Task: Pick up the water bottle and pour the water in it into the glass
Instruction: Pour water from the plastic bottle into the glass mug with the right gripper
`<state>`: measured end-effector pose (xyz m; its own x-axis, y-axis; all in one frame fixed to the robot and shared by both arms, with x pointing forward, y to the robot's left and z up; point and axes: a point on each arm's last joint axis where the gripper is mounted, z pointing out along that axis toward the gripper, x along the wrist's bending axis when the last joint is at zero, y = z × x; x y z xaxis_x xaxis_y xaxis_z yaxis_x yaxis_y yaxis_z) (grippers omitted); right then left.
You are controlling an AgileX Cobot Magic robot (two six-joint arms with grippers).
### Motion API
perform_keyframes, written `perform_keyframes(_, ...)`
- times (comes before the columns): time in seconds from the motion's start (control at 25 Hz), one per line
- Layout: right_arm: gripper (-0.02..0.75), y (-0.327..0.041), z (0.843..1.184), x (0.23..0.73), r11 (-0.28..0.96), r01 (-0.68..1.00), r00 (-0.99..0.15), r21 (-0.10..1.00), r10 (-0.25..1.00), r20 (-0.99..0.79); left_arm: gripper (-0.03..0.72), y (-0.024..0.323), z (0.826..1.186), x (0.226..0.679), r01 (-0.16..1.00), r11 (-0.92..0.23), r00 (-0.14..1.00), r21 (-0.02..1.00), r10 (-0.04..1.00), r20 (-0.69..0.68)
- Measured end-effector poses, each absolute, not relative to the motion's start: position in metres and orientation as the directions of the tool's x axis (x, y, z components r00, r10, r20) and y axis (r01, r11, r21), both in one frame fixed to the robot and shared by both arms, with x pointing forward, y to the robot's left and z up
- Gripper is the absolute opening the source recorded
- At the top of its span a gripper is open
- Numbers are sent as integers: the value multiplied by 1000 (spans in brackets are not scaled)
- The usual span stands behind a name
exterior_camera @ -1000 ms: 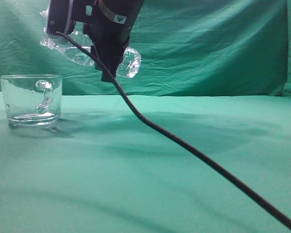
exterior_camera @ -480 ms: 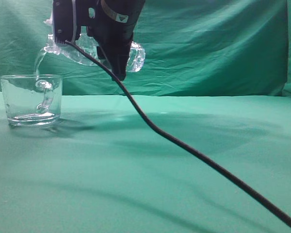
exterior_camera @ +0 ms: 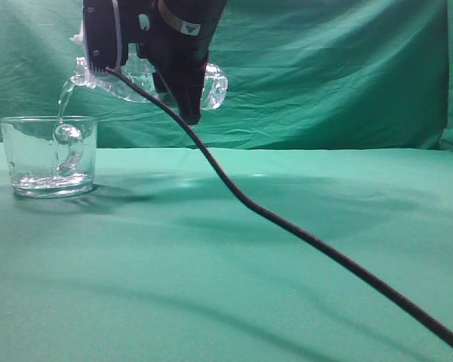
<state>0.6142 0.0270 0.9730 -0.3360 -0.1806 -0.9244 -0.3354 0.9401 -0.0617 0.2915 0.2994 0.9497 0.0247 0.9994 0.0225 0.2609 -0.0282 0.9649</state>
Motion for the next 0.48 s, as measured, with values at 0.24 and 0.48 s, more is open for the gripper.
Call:
perform_keyframes(0.24,287,25,974,615,937,-331,-317,-109,-219,-923,0,299,950,291,261,-28,25,965,999,22)
perform_keyframes(0.48,287,25,974,615,935,-329,-307,-132,-238,-921,0,299,950,291,261,-28,25,965,999,22)
